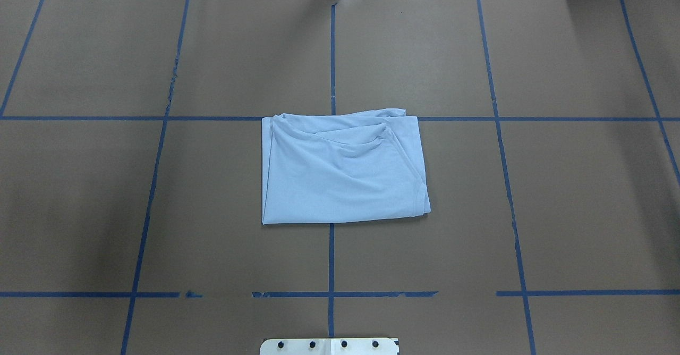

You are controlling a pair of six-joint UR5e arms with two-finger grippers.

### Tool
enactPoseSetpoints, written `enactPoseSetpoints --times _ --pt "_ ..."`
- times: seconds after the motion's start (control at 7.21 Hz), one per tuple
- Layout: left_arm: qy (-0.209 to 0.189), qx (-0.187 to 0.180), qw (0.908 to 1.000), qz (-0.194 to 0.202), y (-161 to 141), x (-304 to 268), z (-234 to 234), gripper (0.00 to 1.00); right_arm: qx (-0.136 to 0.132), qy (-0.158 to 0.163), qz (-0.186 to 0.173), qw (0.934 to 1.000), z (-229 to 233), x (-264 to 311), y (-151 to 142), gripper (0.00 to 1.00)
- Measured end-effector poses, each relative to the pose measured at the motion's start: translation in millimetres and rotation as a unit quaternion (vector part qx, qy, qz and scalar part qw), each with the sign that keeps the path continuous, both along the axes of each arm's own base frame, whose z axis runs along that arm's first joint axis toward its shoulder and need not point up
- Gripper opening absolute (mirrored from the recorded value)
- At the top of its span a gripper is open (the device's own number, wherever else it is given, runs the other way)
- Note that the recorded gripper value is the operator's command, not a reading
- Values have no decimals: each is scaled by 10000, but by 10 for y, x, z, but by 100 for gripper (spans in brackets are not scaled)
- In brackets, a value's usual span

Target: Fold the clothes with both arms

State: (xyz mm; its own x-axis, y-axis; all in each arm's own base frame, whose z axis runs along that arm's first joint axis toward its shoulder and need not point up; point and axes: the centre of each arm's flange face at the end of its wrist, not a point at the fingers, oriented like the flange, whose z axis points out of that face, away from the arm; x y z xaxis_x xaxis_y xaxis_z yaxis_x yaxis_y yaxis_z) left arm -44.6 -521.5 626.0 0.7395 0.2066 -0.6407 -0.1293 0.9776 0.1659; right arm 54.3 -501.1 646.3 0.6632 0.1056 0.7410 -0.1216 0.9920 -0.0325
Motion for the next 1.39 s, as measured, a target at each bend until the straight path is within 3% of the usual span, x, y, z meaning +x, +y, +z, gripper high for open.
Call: enactPoseSetpoints --times 0.55,0.97,1.39 --pt "11 -74 9999 -67 -6 7 10 100 24 -14 55 10000 -41 -120 -34 100" --pt "94 -409 9978 -508 -26 21 -44 100 43 -11 40 10000 -48 -130 -42 100" --pt "223 -448 9972 -558 -34 40 -90 100 93 -4 3 10000 -53 -130 -44 100"
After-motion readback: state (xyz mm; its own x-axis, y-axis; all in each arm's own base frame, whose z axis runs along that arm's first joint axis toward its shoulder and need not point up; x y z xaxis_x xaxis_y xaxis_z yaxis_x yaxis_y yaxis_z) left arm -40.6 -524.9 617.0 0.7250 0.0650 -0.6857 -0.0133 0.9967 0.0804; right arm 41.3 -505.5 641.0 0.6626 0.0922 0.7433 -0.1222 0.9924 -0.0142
